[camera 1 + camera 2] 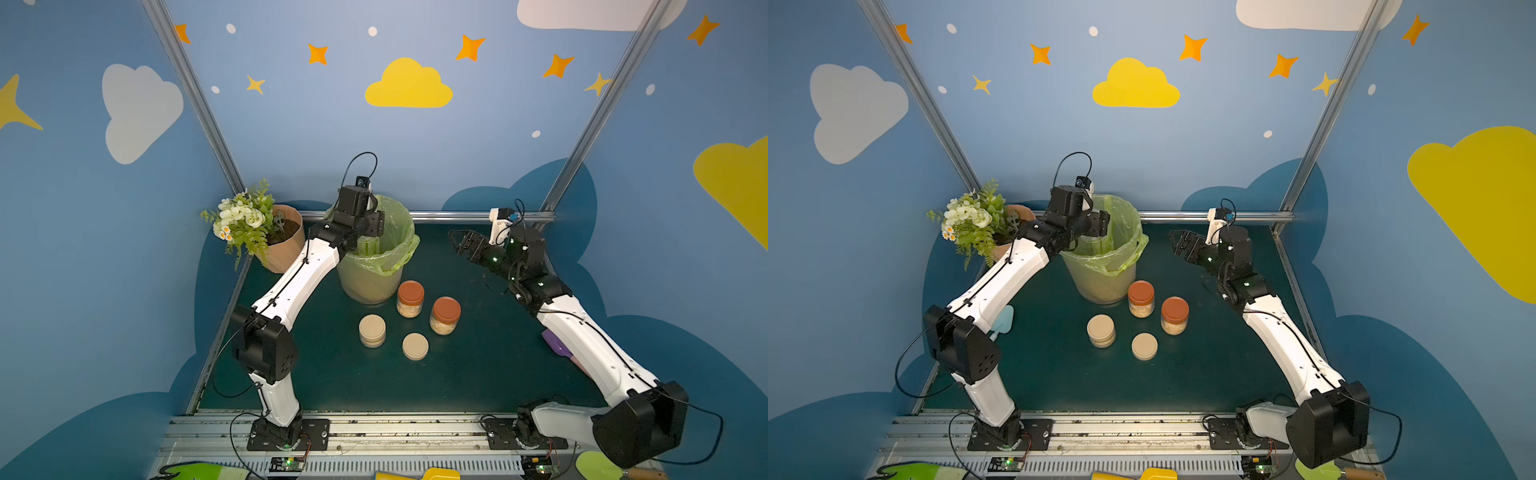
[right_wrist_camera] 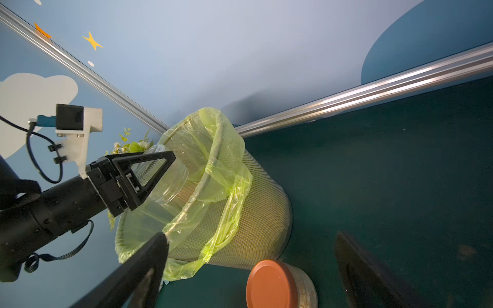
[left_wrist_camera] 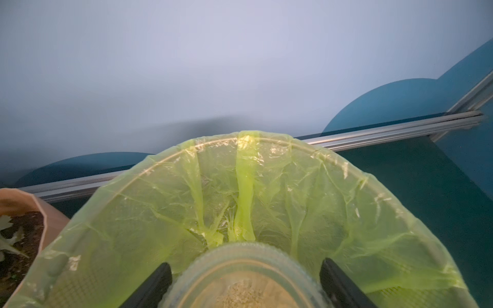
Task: Empty expired oatmeal from jars
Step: Pour the expired oatmeal into the trash bin.
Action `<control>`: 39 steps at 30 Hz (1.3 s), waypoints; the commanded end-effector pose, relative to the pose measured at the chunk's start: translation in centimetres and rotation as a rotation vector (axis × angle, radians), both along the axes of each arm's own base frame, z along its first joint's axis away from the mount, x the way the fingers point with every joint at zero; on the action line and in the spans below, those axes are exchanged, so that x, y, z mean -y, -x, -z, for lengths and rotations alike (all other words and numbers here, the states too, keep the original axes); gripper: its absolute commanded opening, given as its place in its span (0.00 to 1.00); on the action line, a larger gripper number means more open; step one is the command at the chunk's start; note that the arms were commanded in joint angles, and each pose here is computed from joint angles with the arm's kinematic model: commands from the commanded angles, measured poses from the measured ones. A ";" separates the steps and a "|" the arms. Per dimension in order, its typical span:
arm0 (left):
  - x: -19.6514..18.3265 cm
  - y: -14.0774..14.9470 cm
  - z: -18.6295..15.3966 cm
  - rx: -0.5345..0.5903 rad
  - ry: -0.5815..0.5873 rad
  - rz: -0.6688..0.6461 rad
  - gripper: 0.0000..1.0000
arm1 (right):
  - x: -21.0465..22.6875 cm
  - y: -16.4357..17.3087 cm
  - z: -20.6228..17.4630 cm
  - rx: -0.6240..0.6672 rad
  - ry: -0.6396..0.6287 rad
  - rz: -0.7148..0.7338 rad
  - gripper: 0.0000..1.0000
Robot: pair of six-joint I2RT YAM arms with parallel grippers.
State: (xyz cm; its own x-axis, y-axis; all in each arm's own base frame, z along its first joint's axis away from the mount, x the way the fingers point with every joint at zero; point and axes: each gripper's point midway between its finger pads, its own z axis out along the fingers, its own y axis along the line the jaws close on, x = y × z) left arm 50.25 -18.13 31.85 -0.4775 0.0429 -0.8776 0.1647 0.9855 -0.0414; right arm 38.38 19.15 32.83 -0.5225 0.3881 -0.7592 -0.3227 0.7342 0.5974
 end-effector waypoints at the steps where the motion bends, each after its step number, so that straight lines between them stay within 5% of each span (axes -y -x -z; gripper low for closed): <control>1: 3.1 0.8 -2.0 0.042 0.073 0.114 0.20 | -0.8 -0.3 -1.4 0.031 -0.013 -0.027 0.97; 3: 1.3 0.2 -2.6 0.100 -0.160 -0.049 0.18 | -1.2 -0.4 -1.4 0.030 -0.015 -0.038 0.97; 4: 0.0 -0.1 -3.0 0.100 -0.125 -0.084 0.18 | -1.4 -0.4 -1.4 0.025 -0.011 -0.048 0.97; 6: 1.9 0.6 -3.0 0.035 0.121 0.124 0.18 | -1.5 -0.1 -1.5 0.035 0.000 -0.054 0.97; 8: -2.0 0.0 -3.4 0.086 -0.002 -0.106 0.17 | -1.3 -0.2 -1.4 0.040 0.006 -0.044 0.97; 9: -2.0 0.0 -3.2 0.082 0.056 -0.096 0.17 | -1.3 -0.1 -1.5 0.040 0.010 -0.046 0.97; 11: 2.8 1.2 -2.4 0.055 0.134 0.145 0.20 | -1.5 -0.1 -1.5 0.050 0.012 -0.049 0.97; 13: -0.7 0.3 -2.1 0.093 -0.075 -0.086 0.17 | -1.8 -0.3 -1.6 0.047 0.008 -0.061 0.97; 14: -1.8 0.0 -2.1 0.076 0.009 -0.123 0.16 | -2.0 -0.1 -1.7 0.042 0.016 -0.077 0.97; 15: 2.1 0.8 -2.1 0.031 0.163 0.112 0.17 | -2.2 0.1 -1.7 0.045 0.024 -0.086 0.97; 16: 5.1 1.9 -1.8 0.022 0.182 0.233 0.19 | -2.2 0.0 -1.6 0.049 0.024 -0.078 0.97; 17: 6.0 2.4 -1.6 0.043 0.022 0.235 0.20 | -2.2 -0.2 -1.5 0.055 0.017 -0.068 0.97; 18: 2.6 1.2 -2.4 0.102 -0.157 0.021 0.18 | -2.3 -0.4 -1.4 0.048 0.011 -0.072 0.97; 19: 0.1 0.5 -2.8 0.113 -0.160 -0.079 0.17 | -2.5 -0.2 -1.5 0.044 0.013 -0.083 0.97; 21: 0.6 0.7 -2.9 0.056 0.129 0.126 0.18 | -2.7 0.2 -1.4 0.047 0.031 -0.091 0.97; 24: -2.7 0.4 -3.5 0.096 0.048 -0.066 0.15 | -2.5 0.0 -1.4 0.052 0.030 -0.080 0.97; 26: 1.9 1.4 -2.5 0.071 0.066 0.129 0.18 | -2.8 -0.1 -1.6 0.063 0.027 -0.087 0.97; 28: -1.9 0.3 -2.6 0.111 0.016 -0.127 0.15 | -3.2 -0.3 -1.7 0.056 0.022 -0.102 0.97; 30: 1.6 1.3 -2.9 0.073 0.276 0.164 0.17 | -3.5 0.1 -2.0 0.059 0.034 -0.121 0.97; 33: -3.0 0.6 -3.7 0.094 0.080 -0.104 0.14 | -3.2 0.1 -2.1 0.070 0.042 -0.104 0.97; 35: -2.2 0.8 -4.7 0.102 0.195 -0.004 0.17 | -3.2 0.1 -2.3 0.077 0.045 -0.104 0.97; 37: -3.9 0.8 -5.2 0.129 0.270 -0.095 0.17 | -3.4 -0.1 -2.5 0.084 0.031 -0.109 0.97; 39: -2.8 1.2 -6.4 0.135 0.518 -0.002 0.18 | -3.9 -0.1 -2.6 0.080 0.013 -0.130 0.97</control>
State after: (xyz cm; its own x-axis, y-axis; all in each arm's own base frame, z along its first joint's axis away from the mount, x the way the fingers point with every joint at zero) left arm 49.56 -15.29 32.88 -0.4543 -0.1804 -0.8724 0.1232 0.9571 -0.2621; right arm 38.49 22.35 33.25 -0.5370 0.3034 -0.7871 -0.4128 0.7192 0.5589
